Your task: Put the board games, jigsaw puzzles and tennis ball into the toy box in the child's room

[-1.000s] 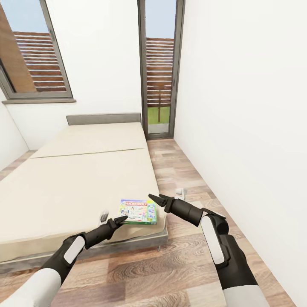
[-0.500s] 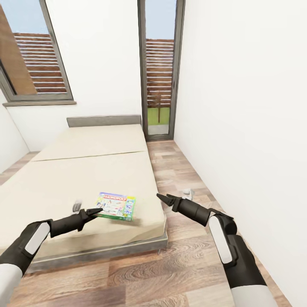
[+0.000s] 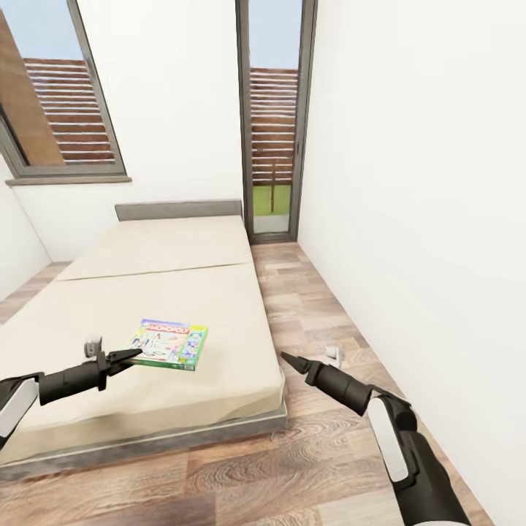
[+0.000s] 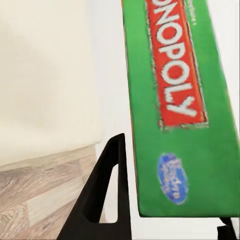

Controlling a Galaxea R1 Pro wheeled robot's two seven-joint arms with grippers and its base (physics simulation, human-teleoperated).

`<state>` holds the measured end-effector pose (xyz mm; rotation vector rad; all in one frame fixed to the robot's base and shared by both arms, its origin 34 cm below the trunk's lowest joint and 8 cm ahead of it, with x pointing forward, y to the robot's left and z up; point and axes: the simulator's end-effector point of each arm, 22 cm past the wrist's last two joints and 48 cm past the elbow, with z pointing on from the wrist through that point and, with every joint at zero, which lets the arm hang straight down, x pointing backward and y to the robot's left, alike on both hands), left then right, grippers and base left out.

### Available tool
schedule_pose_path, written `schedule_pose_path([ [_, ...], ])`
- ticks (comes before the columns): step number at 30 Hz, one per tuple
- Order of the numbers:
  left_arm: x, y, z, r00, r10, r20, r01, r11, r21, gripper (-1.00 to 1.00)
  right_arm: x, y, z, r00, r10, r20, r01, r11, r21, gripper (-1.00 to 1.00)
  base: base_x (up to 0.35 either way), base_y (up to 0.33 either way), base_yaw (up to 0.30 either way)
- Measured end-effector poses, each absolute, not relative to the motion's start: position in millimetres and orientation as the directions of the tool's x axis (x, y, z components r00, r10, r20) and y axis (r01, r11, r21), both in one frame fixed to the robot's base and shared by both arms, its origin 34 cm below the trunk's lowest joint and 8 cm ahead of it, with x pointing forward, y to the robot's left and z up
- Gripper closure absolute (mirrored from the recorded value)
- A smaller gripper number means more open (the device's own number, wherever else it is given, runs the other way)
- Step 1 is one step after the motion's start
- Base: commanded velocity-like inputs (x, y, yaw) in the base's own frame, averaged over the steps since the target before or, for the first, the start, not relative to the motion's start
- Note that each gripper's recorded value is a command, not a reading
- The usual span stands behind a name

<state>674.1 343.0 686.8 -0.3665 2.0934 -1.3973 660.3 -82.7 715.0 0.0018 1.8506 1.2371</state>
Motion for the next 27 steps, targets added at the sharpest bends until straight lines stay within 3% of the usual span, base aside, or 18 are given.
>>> schedule_pose_path([
  [7, 674, 341, 703, -0.799, -0.522, -0.297, 0.085, 0.391, -0.917, 1.00, 663, -84, 728, -0.606, 0.453, -0.654, -0.432, 0.503, 0.749, -1.00, -0.012, 0.000, 0.000],
  [14, 675, 340, 716, -0.803, -0.518, -0.294, 0.083, 0.391, -0.917, 1.00, 659, -84, 727, -0.628, 0.453, -0.633, -0.408, 0.501, 0.763, -1.00, -0.186, 0.000, 0.012],
  [27, 679, 342, 748, -0.800, -0.522, -0.296, 0.086, 0.390, -0.917, 1.00, 664, -85, 755, -0.595, 0.451, -0.665, -0.428, 0.522, 0.738, -1.00, -0.011, 0.000, 0.218],
])
